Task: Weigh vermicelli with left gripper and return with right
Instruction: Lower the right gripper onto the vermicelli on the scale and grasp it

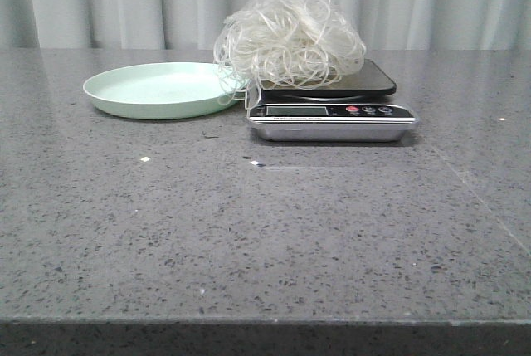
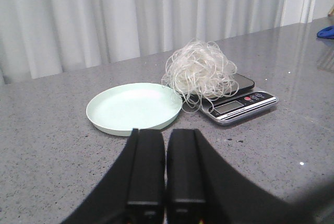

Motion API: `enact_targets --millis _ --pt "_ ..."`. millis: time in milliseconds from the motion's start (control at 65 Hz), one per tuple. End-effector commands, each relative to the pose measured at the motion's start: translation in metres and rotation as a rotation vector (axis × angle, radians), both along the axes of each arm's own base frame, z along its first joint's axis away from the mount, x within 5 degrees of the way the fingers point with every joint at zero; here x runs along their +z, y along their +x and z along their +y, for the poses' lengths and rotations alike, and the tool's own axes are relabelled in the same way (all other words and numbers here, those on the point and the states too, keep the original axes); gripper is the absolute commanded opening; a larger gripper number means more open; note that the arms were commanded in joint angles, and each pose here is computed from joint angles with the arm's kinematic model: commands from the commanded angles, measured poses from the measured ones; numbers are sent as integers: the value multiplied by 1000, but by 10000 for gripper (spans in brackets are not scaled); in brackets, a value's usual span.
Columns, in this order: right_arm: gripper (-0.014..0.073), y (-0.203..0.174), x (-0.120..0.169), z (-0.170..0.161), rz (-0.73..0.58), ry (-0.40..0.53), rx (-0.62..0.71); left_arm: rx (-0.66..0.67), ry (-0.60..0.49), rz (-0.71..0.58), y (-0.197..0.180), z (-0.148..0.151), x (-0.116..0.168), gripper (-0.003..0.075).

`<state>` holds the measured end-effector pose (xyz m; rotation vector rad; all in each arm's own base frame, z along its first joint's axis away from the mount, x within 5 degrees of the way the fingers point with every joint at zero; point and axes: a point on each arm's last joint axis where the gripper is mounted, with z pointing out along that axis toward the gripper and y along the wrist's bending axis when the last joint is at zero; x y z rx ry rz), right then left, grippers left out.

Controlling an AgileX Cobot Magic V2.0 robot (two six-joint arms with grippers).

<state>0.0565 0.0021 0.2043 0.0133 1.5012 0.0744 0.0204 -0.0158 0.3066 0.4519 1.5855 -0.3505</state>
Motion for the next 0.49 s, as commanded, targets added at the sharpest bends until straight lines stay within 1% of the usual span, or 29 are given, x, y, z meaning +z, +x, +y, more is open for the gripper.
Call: enact_targets --millis 0,185,262,308,385,415,477 --pt "191 -3 11 -1 -104 -4 -12 4 -60 -77 1 0 14 127" --pt "191 -3 11 -1 -107 -4 -12 4 -60 -75 1 0 13 127" --pt "191 -4 18 -1 -175 2 -16 4 -60 -75 1 0 13 127" --pt "191 -6 25 -2 -245 33 -15 4 -60 -75 1 0 13 127" --pt "191 -9 41 -3 -297 65 -16 4 -60 -75 1 0 13 127" --pt "191 -10 49 -3 -299 65 -14 4 -60 -75 1 0 13 127" --pt "191 -9 65 -2 -247 62 -3 4 -60 -75 1 0 13 127"
